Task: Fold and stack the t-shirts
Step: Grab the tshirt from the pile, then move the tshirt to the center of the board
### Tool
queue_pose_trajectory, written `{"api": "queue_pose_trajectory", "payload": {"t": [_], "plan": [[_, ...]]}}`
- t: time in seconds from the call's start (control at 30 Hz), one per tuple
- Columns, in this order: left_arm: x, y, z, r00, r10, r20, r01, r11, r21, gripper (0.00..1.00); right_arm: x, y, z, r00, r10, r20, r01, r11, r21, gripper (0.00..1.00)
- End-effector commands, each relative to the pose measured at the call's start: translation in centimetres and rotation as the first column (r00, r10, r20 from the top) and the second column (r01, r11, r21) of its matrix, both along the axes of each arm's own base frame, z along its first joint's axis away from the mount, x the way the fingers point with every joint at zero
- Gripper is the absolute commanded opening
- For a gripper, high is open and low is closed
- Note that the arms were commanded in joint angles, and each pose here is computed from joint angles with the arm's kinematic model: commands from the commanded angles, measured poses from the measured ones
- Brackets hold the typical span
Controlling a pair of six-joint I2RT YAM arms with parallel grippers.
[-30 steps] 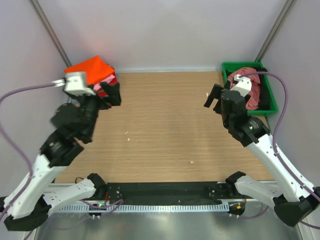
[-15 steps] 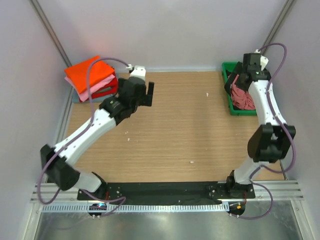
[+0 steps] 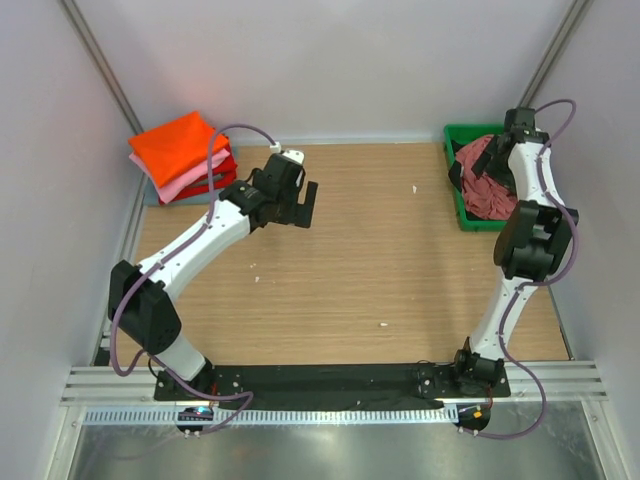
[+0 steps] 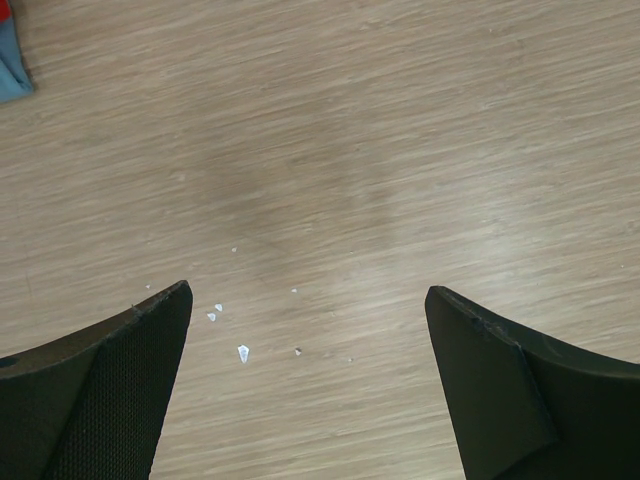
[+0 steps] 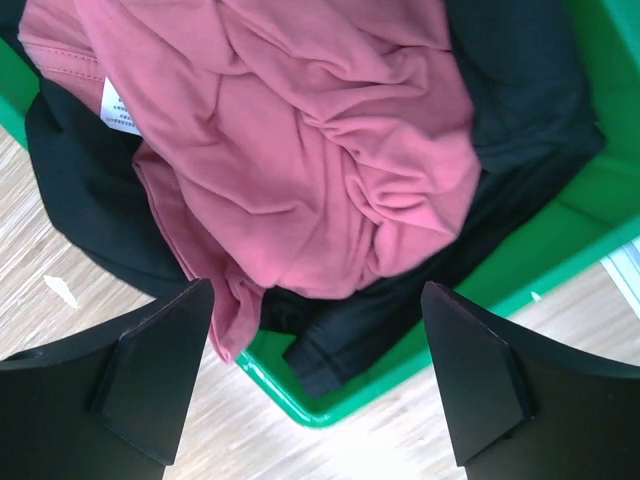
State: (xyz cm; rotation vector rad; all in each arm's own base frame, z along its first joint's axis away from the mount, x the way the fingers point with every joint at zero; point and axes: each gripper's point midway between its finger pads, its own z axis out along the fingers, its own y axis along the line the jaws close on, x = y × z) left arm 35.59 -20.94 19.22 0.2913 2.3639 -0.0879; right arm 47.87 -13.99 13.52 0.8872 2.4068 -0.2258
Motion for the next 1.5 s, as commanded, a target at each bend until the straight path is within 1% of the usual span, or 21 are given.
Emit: {"api": "queue_pose_trajectory", "payload": {"t": [0.0,0.27,0.37,0.43,0.57,0.67,0.73,0.77,0.83,0.93,1.07,1.13,1.17,1.2,1.27,1.3,1.33,1.37,1.4,1.43,1.47], "plan": [[-0.1,0.2,2.5,0.999,0.016,0.039,-0.015,0.999,-0.04,1.0,1.4,0.2,0.1,1.0,0.006,0.017,-0.005,1.0,-0.002,0.91],[-0.2,0.5,2.2,0.999,0.02,0.032,-0.019,1.0,-0.022,1.0,2.8,-0.4,-3.6,1.0,0.005,-0.026,-0.005,1.0,0.014,0.76],[-0.1,0.6,2.1,0.999,0.024,0.028,-0.024,1.0,-0.014,1.0,3.1,-0.3,-4.6,0.999,0.006,-0.037,-0.005,1.0,0.024,0.74],[-0.1,0.8,2.1,0.999,0.028,0.029,-0.027,1.0,-0.013,1.0,3.2,-0.2,-5.3,0.999,0.01,-0.046,-0.009,0.999,0.033,0.68],[0.0,0.8,2.1,0.999,0.031,0.026,-0.031,0.999,-0.013,1.0,3.2,-0.4,-6.0,0.999,0.008,-0.054,-0.007,1.0,0.029,0.39],[0.0,0.9,1.9,0.999,0.034,0.021,-0.033,0.999,-0.01,1.0,3.3,-0.3,-5.5,0.999,0.012,-0.045,-0.011,1.0,0.028,0.2],[0.1,0.9,1.7,0.999,0.034,0.017,-0.034,0.999,-0.005,1.0,3.4,-0.5,-4.2,1.0,0.011,-0.027,-0.01,1.0,0.015,0.14],[0.1,0.9,1.6,0.999,0.038,0.015,-0.037,0.999,-0.003,1.0,3.2,-0.5,-3.7,1.0,0.01,-0.029,-0.01,1.0,0.014,0.05],[0.1,1.1,1.6,0.999,0.041,0.017,-0.041,0.999,0.007,1.0,3.0,-0.5,-2.3,1.0,0.008,-0.015,-0.008,1.0,0.002,0.01],[0.2,1.4,1.7,0.998,0.053,0.027,-0.054,0.998,0.019,1.0,2.8,0.0,2.3,0.999,0.016,0.052,-0.015,1.0,-0.021,0.01],[0.4,2.2,2.3,0.995,0.078,0.058,-0.08,0.996,0.027,1.0,2.2,3.9,13.0,0.971,0.112,0.212,-0.099,0.993,-0.067,0.01],[0.5,2.7,3.1,0.991,0.095,0.091,-0.096,0.995,0.015,1.0,1.0,6.8,20.3,0.917,0.184,0.355,-0.16,0.983,-0.096,0.01],[0.5,2.9,3.5,0.99,0.098,0.105,-0.099,0.995,0.01,1.0,0.4,9.6,22.4,0.888,0.24,0.393,-0.218,0.971,-0.098,0.01],[0.5,3.1,4.4,0.986,0.102,0.131,-0.102,0.995,-0.008,1.0,-1.5,11.3,26.4,0.835,0.276,0.475,-0.255,0.961,-0.11,0.01],[0.5,3.6,4.9,0.982,0.109,0.157,-0.11,0.994,0.001,1.0,-3.4,13.6,30.1,0.765,0.309,0.564,-0.301,0.947,-0.112,0.01],[0.3,4.0,5.1,0.981,0.11,0.162,-0.114,0.993,0.013,1.0,-5.7,15.0,32.9,0.698,0.333,0.634,-0.353,0.93,-0.1,0.01],[0.2,4.6,5.7,0.977,0.125,0.175,-0.131,0.991,0.021,1.0,-6.3,15.4,31.5,0.71,0.336,0.619,-0.374,0.925,-0.074,0.01],[0.0,4.8,6.8,0.973,0.132,0.189,-0.137,0.991,0.013,1.0,-6.6,16.3,31.8,0.68,0.343,0.648,-0.405,0.912,-0.058,0.2],[-0.5,5.2,6.9,0.975,0.141,0.174,-0.146,0.989,0.015,1.0,-7.2,16.3,31.0,0.689,0.338,0.641,-0.407,0.912,-0.044,0.52],[-1.2,5.4,7.8,0.972,0.145,0.183,-0.145,0.989,-0.011,1.0,-8.2,16.5,28.2,0.723,0.343,0.599,-0.416,0.909,-0.019,0.99],[-1.8,5.5,7.5,0.975,0.146,0.17,-0.145,0.989,-0.02,1.0,-8.6,16.3,26.0,0.757,0.345,0.555,-0.412,0.911,-0.006,1.0]]}}
